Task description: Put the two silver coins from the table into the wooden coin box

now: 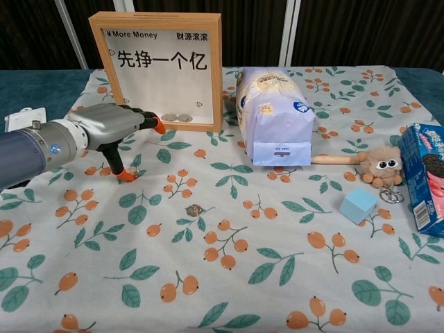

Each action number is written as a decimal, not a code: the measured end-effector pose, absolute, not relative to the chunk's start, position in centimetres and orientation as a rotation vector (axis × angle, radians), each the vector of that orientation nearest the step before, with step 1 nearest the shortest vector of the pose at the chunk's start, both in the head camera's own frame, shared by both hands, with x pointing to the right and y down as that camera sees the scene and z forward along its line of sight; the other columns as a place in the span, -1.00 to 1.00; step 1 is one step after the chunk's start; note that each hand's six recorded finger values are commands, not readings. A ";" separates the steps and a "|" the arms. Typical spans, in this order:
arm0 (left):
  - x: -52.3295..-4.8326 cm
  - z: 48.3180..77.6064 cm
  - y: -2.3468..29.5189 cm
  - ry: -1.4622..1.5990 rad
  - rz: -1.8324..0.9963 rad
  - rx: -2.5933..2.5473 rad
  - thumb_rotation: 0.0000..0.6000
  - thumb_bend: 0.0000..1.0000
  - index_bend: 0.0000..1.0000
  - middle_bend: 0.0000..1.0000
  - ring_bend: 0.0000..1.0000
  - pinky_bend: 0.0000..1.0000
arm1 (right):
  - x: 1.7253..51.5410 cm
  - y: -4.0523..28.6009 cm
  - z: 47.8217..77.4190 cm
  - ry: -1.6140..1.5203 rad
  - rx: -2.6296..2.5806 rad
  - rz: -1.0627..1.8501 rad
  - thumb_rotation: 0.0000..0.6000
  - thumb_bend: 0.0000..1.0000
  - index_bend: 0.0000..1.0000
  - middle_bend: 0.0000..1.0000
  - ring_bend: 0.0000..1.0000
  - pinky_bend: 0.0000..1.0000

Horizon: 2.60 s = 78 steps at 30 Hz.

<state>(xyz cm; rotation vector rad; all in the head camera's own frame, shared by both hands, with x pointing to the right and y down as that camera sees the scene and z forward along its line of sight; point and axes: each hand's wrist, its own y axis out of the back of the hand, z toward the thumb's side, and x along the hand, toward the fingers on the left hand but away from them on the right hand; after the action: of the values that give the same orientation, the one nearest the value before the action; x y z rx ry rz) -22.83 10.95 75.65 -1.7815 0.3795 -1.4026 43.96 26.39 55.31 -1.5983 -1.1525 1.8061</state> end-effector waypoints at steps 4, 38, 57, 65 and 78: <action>-22.9 76.0 11.4 0.362 -1.406 -1.790 1.00 -0.79 -0.20 -0.91 -1.00 -1.00 | 43.9 26.4 55.4 -1.152 -1.604 1.808 1.00 -0.26 -0.75 -0.91 -0.93 -1.00; -23.1 76.2 12.0 0.353 -1.395 -1.757 1.00 -0.48 0.20 -0.86 -1.00 -1.00 | 44.1 26.6 55.4 -1.152 -1.594 1.847 1.00 -0.26 -0.75 -0.91 -0.93 -1.00; -23.7 76.5 12.0 0.349 -1.441 -1.711 1.00 -0.36 0.21 -0.86 -1.00 -1.00 | 44.1 26.6 55.4 -1.156 -1.594 1.847 1.00 -0.26 -0.75 -0.91 -0.93 -1.00; -24.2 76.1 11.7 0.362 -1.458 -1.694 1.00 -0.22 0.27 -0.83 -1.00 -1.00 | 44.2 26.6 55.3 -1.164 -1.593 1.850 1.00 -0.26 -0.75 -0.91 -0.93 -1.00; -24.3 75.9 11.4 0.368 -1.463 -1.665 1.00 -0.02 0.36 -0.77 -1.00 -1.00 | 44.3 26.7 55.2 -1.166 -1.598 1.854 1.00 -0.26 -0.75 -0.91 -0.93 -1.00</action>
<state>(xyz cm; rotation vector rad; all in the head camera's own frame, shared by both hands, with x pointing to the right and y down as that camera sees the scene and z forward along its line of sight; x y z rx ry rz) -24.29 11.40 75.92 -1.6648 0.3682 -1.4633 44.26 26.75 55.15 -1.5982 -1.1665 1.8536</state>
